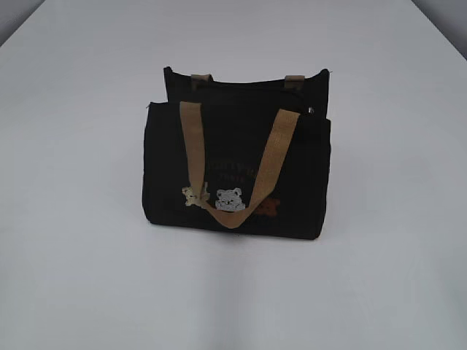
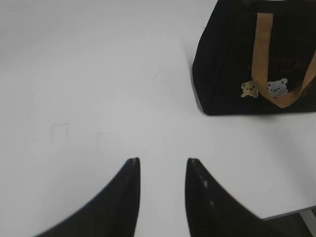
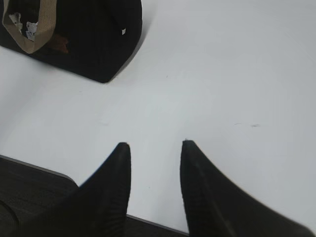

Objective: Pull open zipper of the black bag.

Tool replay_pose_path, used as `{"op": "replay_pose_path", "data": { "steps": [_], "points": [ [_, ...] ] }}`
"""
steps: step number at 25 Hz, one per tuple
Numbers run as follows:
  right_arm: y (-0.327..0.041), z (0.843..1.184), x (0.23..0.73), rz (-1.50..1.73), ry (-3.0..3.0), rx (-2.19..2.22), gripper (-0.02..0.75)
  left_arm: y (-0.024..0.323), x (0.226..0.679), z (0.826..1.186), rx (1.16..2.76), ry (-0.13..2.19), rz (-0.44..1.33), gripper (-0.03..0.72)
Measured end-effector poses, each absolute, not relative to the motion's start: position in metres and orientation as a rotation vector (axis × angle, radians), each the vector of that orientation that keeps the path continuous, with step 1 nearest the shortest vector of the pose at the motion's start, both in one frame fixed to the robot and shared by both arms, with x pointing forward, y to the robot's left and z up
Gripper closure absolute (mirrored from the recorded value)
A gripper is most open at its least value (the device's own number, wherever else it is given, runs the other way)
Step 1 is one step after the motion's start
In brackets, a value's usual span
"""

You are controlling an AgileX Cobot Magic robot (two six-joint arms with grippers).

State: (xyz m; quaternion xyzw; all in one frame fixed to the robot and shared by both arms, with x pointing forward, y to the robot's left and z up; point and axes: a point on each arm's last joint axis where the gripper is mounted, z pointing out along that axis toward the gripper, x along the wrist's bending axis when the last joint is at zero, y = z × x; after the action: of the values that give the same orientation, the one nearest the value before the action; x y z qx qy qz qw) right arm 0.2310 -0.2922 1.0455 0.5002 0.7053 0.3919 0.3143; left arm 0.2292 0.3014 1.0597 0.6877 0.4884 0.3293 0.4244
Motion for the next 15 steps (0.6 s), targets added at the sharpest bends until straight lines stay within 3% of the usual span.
{"op": "replay_pose_path", "data": {
  "steps": [10,15],
  "points": [
    [-0.2916,1.0456,0.2309,1.040,1.858,1.322,0.464,0.3015,0.2292,1.0597,1.719,1.226,0.827,0.452],
    [-0.2904,1.0456,0.2322,0.964,1.731,1.436,0.464,0.2997,0.2291,1.0597,1.623,1.398,0.934,0.452]
  ]
}}
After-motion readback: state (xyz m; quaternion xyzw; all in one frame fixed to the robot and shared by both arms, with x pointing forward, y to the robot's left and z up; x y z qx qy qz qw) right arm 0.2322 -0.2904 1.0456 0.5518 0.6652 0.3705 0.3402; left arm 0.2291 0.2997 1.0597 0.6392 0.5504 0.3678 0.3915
